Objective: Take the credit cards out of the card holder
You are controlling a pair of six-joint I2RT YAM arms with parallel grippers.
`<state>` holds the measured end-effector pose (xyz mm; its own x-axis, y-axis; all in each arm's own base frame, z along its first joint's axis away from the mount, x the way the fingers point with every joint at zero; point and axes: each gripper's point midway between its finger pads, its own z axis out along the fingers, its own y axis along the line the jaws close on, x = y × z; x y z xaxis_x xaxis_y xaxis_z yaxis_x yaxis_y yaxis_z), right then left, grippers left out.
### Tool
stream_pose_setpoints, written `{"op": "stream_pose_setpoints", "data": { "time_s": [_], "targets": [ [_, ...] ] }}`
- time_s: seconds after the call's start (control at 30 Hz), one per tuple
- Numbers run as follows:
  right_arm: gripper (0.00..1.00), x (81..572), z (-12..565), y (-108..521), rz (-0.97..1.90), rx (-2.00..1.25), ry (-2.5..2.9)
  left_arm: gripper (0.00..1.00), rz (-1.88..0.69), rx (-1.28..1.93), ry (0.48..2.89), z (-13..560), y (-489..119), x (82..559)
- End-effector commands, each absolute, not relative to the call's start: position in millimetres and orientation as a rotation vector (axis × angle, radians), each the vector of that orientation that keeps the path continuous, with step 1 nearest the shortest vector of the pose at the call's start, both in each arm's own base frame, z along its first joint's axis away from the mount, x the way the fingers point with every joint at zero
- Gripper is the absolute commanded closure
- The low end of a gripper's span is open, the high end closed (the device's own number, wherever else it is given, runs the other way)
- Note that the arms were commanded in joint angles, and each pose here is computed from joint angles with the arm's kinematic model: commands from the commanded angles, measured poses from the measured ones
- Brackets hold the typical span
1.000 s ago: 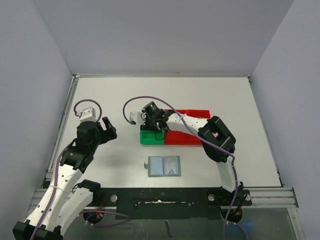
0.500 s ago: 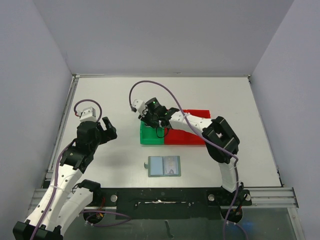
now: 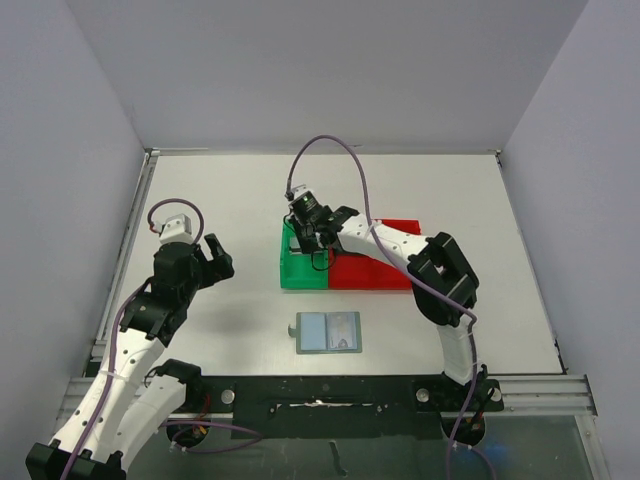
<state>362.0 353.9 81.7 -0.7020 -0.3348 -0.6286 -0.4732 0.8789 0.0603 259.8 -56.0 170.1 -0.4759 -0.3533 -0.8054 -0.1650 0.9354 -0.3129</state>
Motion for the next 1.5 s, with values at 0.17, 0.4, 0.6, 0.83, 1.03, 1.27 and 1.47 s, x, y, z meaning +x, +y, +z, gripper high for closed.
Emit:
{"op": "stream_pose_setpoints", "data": {
  "time_s": [0.17,0.4,0.6,0.83,1.03,1.27,1.47],
  "targets": [
    [0.89,369.7,83.5,361.7,0.295,-0.448,2.454,0.16,-0.251,-0.358,1.998,189.2,-55.1,268.9],
    [0.89,370.2,60.1,371.6,0.273,-0.448,2.490,0.16,-0.250,-0.360,1.998,189.2,-54.5,268.9],
    [0.89,375.7,60.6,379.8,0.266,-0.449,2.482,0.16,-0.250,-0.362,1.996,189.6,-54.3,268.9],
    [0.88,377.9,48.1,379.7,0.238,-0.429,2.507,0.16,-0.250,-0.363,1.997,189.5,-54.1,268.9],
    [0.88,380.4,40.3,377.4,0.207,-0.408,2.514,0.16,-0.252,-0.362,1.997,189.4,-54.5,269.1],
    [0.87,387.0,39.5,374.1,0.180,-0.381,2.499,0.16,-0.252,-0.362,2.000,188.8,-54.7,269.3],
    [0.86,390.5,44.8,375.0,0.189,-0.366,2.483,0.16,-0.252,-0.363,1.999,189.0,-54.5,269.3]
  ]
}}
